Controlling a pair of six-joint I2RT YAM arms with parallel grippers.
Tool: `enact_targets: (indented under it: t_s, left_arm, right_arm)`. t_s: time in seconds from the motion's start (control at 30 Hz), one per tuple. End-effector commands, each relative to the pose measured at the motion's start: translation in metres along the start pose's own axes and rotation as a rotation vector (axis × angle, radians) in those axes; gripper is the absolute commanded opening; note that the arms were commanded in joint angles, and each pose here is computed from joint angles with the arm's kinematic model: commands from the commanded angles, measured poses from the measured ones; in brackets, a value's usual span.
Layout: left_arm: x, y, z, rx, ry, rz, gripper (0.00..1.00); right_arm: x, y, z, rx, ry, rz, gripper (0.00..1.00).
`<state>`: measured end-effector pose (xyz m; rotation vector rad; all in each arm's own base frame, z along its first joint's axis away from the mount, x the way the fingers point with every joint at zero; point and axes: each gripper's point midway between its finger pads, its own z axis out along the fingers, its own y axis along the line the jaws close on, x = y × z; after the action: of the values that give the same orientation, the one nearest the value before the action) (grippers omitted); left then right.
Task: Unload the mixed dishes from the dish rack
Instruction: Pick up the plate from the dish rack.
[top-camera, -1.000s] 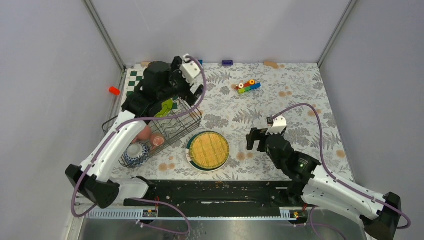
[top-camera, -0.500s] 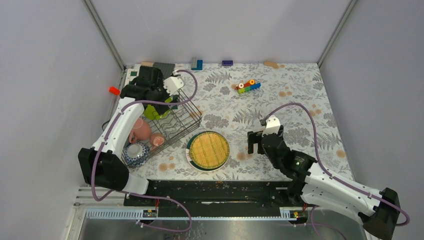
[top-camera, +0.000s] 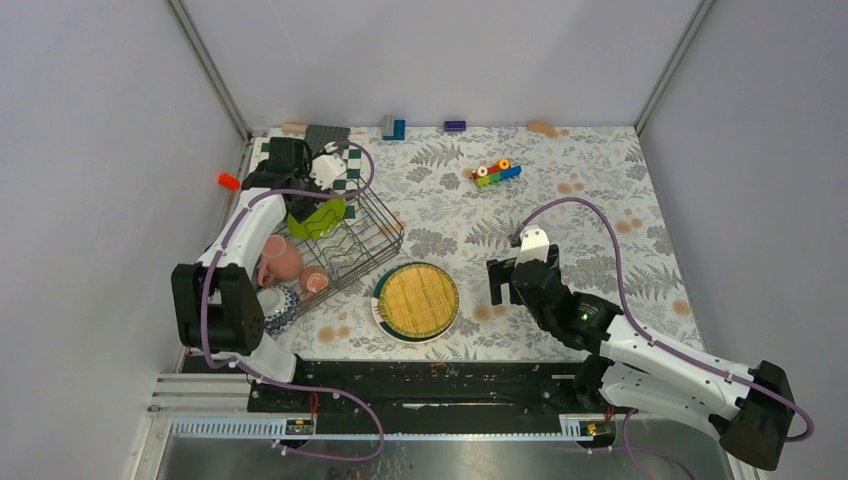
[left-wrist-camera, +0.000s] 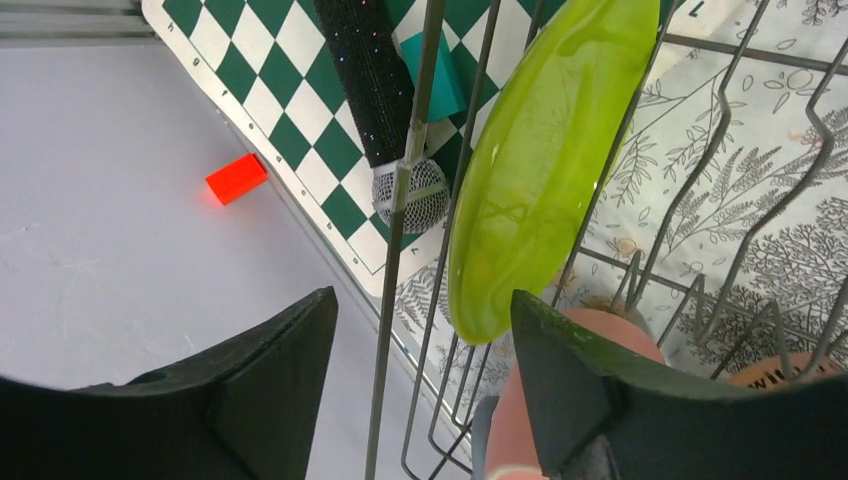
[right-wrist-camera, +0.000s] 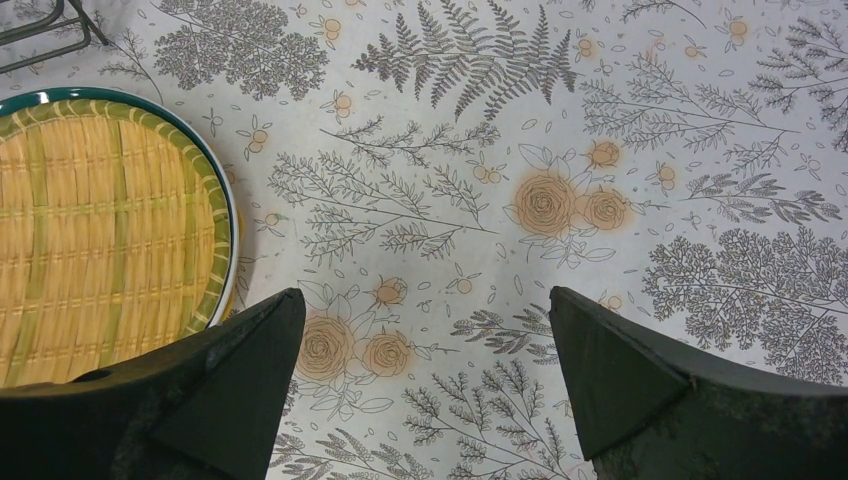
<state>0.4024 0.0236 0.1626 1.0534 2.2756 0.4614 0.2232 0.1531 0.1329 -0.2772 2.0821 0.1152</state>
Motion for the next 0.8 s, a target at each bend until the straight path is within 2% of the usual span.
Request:
enact_targets:
  t_s: [0.0,0.37,0.63,0.77]
  left_arm:
    - [-0.021,0.016,0.004,-0.036,-0.067,-0.017,0.64]
    - [-0.028,0.001,0.018,0.032,-0.102,-0.066,0.38]
    - [-0.034,-0.013,0.017,0.085,-0.128,-0.062,0.28]
    - [-0.036,-0.014,0.016,0.084,-0.129,-0.045,0.16]
  right_arm:
    - [-0.022,0.002,-0.004,0.0,-0.044,-0.003,1.0]
    - [-0.021,-0.002,-0.004,0.029,-0.036,-0.009,1.0]
    - [-0.026,-0.009,-0.007,0.055,-0.043,-0.018,1.0]
    - [-0.026,-0.009,-0.009,0.055,-0.045,-0.015,1.0]
